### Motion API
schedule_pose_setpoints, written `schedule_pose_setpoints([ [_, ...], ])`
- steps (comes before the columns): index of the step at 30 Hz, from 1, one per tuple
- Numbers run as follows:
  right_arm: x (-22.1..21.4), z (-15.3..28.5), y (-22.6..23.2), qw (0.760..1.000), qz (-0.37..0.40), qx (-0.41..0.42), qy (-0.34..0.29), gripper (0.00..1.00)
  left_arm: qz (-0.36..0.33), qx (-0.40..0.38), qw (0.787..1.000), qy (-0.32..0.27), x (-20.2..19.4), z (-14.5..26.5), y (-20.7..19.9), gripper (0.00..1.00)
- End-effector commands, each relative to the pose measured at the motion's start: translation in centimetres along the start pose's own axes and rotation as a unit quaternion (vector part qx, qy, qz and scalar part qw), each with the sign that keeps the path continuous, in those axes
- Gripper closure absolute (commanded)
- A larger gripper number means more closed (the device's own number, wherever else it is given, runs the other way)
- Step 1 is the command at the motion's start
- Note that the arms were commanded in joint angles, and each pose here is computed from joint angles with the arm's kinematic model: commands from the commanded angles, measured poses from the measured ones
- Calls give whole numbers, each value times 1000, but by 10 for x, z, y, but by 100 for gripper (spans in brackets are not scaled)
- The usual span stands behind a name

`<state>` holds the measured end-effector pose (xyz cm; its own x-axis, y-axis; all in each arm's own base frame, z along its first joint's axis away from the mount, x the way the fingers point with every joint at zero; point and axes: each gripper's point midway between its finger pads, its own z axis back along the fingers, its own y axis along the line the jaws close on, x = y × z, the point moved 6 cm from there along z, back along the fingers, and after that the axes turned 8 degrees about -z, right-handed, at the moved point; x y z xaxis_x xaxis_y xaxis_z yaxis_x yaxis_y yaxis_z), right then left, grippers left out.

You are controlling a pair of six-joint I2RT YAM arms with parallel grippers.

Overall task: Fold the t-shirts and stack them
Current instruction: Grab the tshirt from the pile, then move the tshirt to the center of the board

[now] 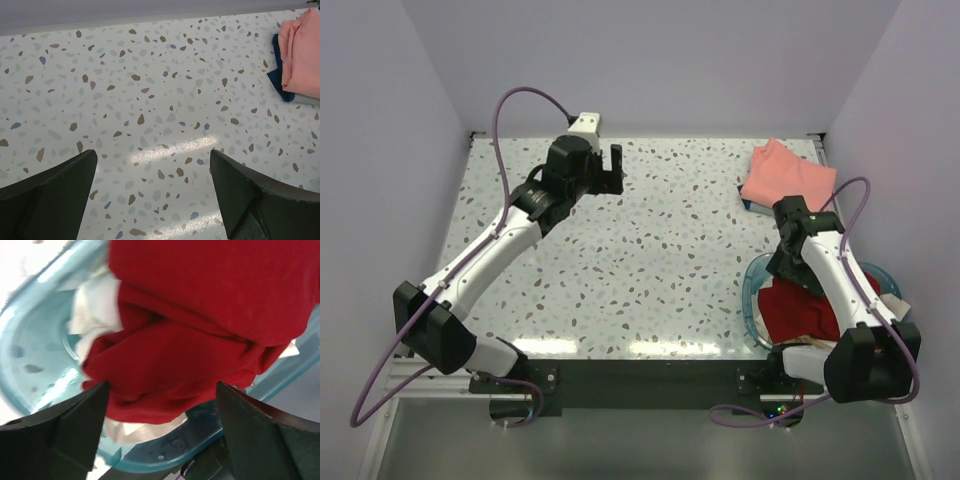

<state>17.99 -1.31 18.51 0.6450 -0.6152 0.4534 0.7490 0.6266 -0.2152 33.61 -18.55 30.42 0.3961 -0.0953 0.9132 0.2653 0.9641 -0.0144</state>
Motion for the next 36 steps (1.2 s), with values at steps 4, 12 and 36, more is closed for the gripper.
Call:
schedule_pose_setpoints([
  [4, -12, -28, -13, 998, -17, -53, 28, 38, 35, 9, 999, -17, 14, -4, 10, 0],
  [12, 49, 33, -25, 996, -44, -43, -69, 100, 57, 78, 995, -8, 1, -5, 36, 0],
  [36, 125, 332, 107, 789, -55, 570, -224, 100, 69, 81, 994, -38, 5, 10, 45, 0],
])
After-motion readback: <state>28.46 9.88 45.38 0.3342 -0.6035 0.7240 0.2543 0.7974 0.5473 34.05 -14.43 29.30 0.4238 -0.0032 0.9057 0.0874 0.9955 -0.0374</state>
